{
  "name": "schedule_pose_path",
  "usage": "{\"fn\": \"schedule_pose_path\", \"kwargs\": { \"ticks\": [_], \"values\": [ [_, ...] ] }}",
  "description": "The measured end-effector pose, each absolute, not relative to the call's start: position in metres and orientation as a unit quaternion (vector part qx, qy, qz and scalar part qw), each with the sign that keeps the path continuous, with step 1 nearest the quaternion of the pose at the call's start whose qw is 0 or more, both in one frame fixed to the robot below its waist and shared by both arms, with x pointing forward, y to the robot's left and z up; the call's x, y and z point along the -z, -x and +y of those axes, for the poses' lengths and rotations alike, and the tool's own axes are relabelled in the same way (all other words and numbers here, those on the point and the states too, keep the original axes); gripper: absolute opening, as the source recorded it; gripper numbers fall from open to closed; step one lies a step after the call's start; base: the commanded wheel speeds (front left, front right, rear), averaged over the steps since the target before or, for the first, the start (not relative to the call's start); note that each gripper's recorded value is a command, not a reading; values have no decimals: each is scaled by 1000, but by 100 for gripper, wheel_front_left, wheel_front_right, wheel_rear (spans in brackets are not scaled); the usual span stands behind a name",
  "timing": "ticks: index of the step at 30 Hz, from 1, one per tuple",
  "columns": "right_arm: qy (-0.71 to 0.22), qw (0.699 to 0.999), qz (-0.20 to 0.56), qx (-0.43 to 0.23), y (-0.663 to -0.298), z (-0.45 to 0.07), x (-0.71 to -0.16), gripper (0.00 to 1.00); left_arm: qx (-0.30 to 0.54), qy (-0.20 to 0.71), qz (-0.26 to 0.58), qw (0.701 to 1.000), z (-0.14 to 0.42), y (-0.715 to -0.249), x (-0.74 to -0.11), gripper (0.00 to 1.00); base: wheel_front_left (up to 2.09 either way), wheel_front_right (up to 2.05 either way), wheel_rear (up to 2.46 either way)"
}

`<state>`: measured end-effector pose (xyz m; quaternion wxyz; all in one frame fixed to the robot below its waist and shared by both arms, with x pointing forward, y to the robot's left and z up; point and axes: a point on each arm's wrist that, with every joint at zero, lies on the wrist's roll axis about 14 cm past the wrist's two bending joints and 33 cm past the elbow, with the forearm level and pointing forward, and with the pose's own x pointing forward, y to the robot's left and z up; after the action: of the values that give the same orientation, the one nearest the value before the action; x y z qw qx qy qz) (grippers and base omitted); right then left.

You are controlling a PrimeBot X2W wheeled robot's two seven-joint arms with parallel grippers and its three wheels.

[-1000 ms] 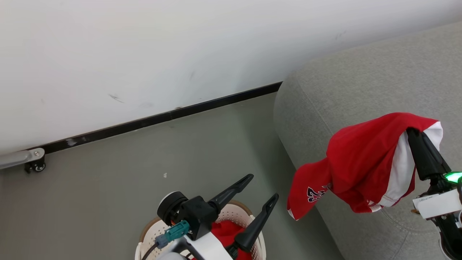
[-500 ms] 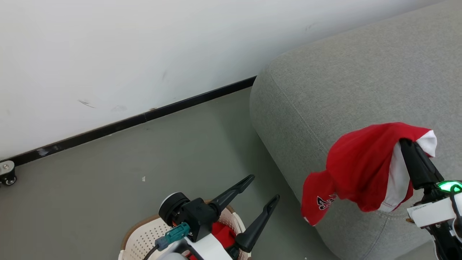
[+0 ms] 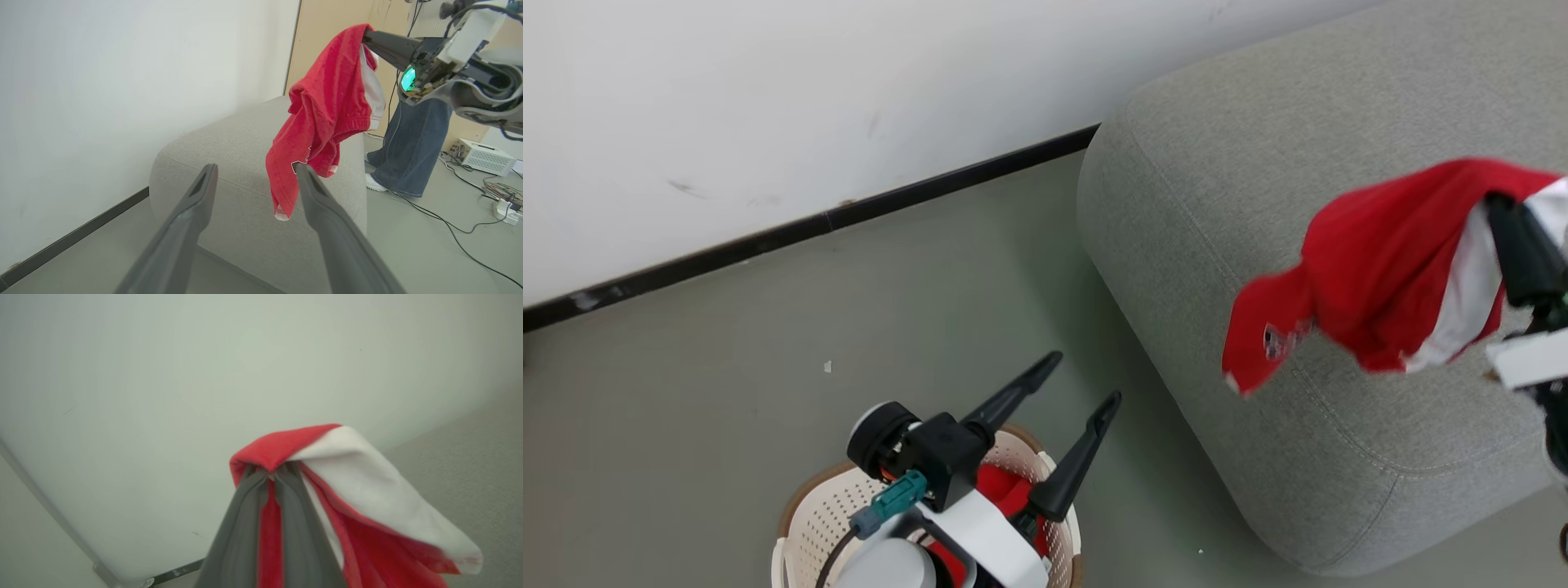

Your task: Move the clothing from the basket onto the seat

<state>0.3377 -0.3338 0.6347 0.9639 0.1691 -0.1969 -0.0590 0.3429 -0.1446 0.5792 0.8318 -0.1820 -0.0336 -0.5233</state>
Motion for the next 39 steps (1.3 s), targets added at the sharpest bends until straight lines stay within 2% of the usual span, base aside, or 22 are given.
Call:
{"fn": "schedule_pose_path", "kwargs": {
  "ticks": [12,29,34,39],
  "values": [
    [-88,957,-255,106,-384,-391,-699,0,508,184,-56,840,-138,-372,-588,100,0,0,0],
    [-31,959,-177,221,-422,-468,-653,0,503,190,-45,842,-132,-396,-574,100,0,0,0],
    [-13,951,-189,243,-431,-484,-663,0,501,184,-45,845,-130,-406,-568,100,0,0,0],
    [5,950,-170,262,-437,-495,-648,0,501,185,-35,845,-130,-415,-559,100,0,0,0]
  ]
}}
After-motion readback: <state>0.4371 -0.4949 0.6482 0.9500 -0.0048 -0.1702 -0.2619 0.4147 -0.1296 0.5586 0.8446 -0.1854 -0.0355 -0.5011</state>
